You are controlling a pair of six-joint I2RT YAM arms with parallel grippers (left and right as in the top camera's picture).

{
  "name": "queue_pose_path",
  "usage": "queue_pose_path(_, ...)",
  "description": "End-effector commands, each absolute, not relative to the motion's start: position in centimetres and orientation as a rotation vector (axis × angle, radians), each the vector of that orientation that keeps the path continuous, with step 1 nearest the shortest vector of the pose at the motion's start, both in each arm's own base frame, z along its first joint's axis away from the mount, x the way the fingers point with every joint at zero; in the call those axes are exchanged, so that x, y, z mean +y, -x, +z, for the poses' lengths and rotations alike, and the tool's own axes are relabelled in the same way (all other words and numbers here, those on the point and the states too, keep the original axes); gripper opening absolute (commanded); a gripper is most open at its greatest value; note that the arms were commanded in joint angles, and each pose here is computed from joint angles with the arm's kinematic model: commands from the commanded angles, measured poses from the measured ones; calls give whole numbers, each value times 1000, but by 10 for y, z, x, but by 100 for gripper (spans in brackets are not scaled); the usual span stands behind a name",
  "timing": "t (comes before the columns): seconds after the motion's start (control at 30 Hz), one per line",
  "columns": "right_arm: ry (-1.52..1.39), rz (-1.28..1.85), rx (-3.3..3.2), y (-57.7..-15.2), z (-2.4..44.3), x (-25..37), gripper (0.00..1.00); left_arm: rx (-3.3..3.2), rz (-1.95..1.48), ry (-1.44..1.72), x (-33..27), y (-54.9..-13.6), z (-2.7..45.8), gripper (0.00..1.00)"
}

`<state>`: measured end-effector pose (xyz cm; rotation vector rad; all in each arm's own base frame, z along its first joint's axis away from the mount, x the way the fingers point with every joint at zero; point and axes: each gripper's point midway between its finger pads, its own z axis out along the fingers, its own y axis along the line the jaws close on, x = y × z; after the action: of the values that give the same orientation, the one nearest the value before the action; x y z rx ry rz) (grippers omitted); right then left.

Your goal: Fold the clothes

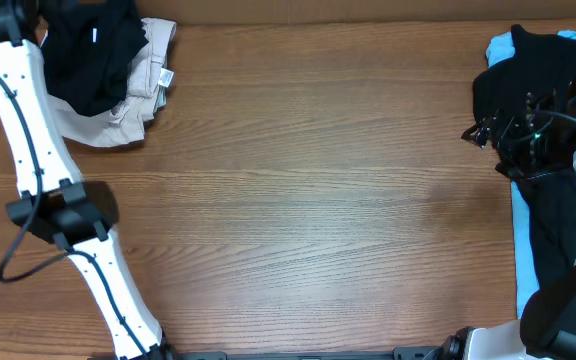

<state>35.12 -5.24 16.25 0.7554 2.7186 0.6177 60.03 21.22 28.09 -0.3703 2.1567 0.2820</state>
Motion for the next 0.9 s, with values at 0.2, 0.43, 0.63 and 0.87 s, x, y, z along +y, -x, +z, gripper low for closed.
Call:
queue_pose_path(0.2, -726, 602, 2703, -353, 170, -52, 96, 2539, -27, 268, 170, -622, 66, 100)
queue_pose_path(0.43, -724, 606, 2701, -353, 170, -51, 91, 2632, 19, 257, 163, -613, 30, 100)
queue_pose_path(0.63, -657, 587, 2628, -369, 201, -56, 91, 2479, 85, 258, 173, -613, 135, 100)
queue_pose_path(0.87, -461, 483, 2478, -376, 304, -60, 92, 2187, 197, 245, 163, -553, 343, 100)
